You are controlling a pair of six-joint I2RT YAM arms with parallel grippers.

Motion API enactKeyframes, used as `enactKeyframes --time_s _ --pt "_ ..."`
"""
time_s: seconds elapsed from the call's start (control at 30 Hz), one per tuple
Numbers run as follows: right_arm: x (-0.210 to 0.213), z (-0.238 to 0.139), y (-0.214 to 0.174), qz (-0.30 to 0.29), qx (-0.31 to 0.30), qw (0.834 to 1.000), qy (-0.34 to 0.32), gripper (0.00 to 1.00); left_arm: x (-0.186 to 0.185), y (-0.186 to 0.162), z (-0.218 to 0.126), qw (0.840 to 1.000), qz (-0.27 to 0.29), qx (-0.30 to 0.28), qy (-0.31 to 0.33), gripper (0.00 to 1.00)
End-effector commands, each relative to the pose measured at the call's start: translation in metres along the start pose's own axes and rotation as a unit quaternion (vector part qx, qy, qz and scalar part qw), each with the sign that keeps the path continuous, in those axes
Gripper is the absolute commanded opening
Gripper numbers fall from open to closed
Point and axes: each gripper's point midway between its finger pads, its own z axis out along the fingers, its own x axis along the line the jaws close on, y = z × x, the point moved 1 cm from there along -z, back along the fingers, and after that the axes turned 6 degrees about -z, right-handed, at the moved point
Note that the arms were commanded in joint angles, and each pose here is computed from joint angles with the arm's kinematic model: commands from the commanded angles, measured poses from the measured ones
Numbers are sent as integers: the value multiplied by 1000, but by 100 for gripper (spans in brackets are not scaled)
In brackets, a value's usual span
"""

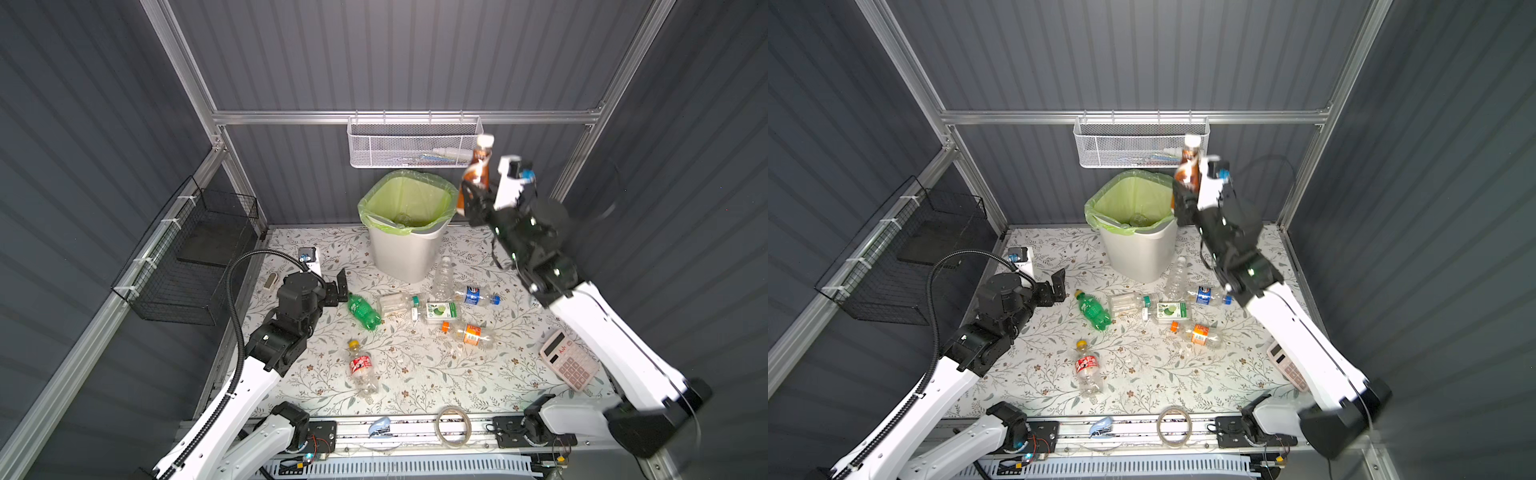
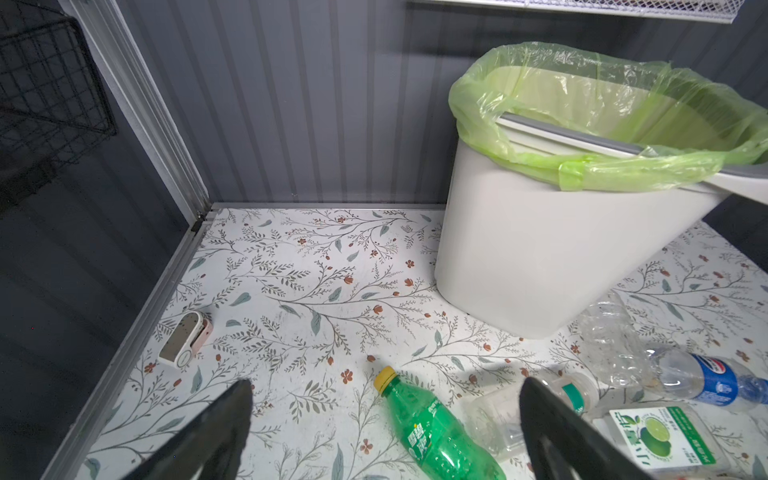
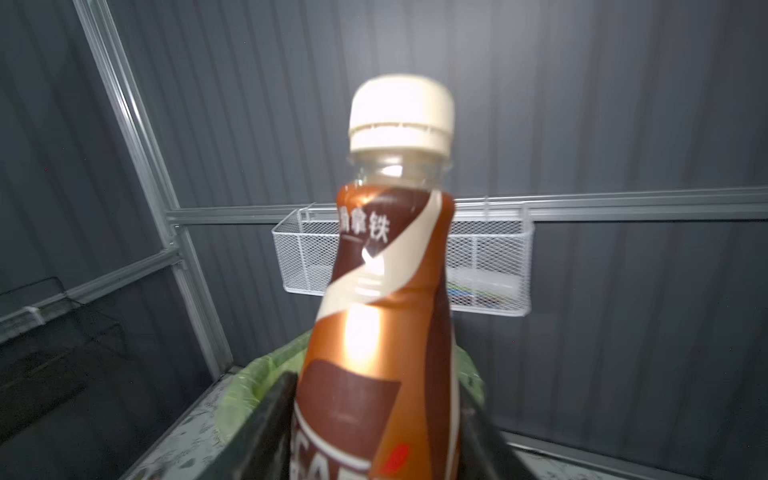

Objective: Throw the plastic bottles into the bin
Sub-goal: 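Lift the Nescafe bottle over the bin with the right gripper and release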

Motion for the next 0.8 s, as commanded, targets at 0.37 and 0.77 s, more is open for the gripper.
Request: enactKeyframes --time_s 0.37,0.77 --pt "10 43 -86 59 188 978 69 99 22 -76 -24 988 -62 139 26 100" --pt "-18 14 -92 73 177 981 23 99 -6 -139 -30 967 -83 242 8 100"
